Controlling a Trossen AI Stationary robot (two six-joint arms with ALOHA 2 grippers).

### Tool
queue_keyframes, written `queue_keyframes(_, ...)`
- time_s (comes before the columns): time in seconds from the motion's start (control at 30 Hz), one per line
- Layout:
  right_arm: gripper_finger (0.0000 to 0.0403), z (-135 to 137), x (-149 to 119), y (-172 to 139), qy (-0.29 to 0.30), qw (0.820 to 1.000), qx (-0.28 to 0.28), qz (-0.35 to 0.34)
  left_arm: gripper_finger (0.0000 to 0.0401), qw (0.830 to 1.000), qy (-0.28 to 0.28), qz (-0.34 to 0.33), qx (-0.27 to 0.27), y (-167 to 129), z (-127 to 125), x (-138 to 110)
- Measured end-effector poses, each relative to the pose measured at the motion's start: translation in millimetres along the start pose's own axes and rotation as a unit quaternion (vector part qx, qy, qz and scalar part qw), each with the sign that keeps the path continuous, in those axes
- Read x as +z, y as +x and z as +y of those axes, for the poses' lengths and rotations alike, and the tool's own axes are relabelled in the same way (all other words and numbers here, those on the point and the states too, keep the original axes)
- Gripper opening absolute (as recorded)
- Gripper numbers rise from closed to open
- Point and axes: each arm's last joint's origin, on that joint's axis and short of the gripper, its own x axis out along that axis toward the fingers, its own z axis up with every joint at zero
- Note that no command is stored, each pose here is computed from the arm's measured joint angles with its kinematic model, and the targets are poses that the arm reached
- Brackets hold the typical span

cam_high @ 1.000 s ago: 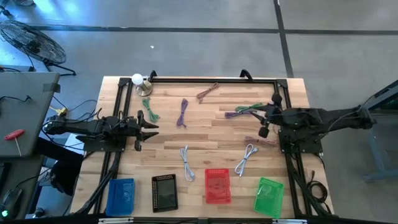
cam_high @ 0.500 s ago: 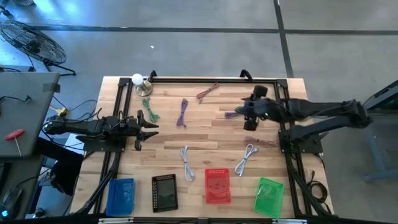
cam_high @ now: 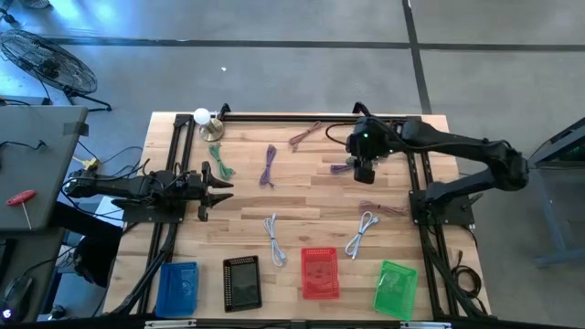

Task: Pick & Place USB Port
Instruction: Put the right purple charger cable into the black bin

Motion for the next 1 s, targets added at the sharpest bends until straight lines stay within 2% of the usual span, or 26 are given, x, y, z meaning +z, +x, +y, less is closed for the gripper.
queue_keyframes(0.13,0.0209,-2,-7,30,-0.035,0.999,0.010,0.013,0.0136,1.000,0.004,-0.002,0.011,0,1,0)
queue_keyframes(0.37,0.0209,-5,-8,70,-0.078,0.996,-0.042,0.014,0.0136,1.000,0.003,-0.001,0.012,0,1,0)
queue_keyframes(0.5,0.0207,-7,-11,88,-0.077,0.995,-0.051,0.050,0.0136,1.000,0.002,-0.001,0.013,0,1,0)
queue_keyframes(0.73,0.0207,-11,-24,121,-0.069,0.990,-0.028,0.124,0.0136,1.000,0.002,-0.001,0.014,0,1,0)
queue_keyframes(1.0,0.0206,-9,-30,142,-0.070,0.985,-0.015,0.157,0.0136,1.000,0.002,-0.001,0.014,0,1,0)
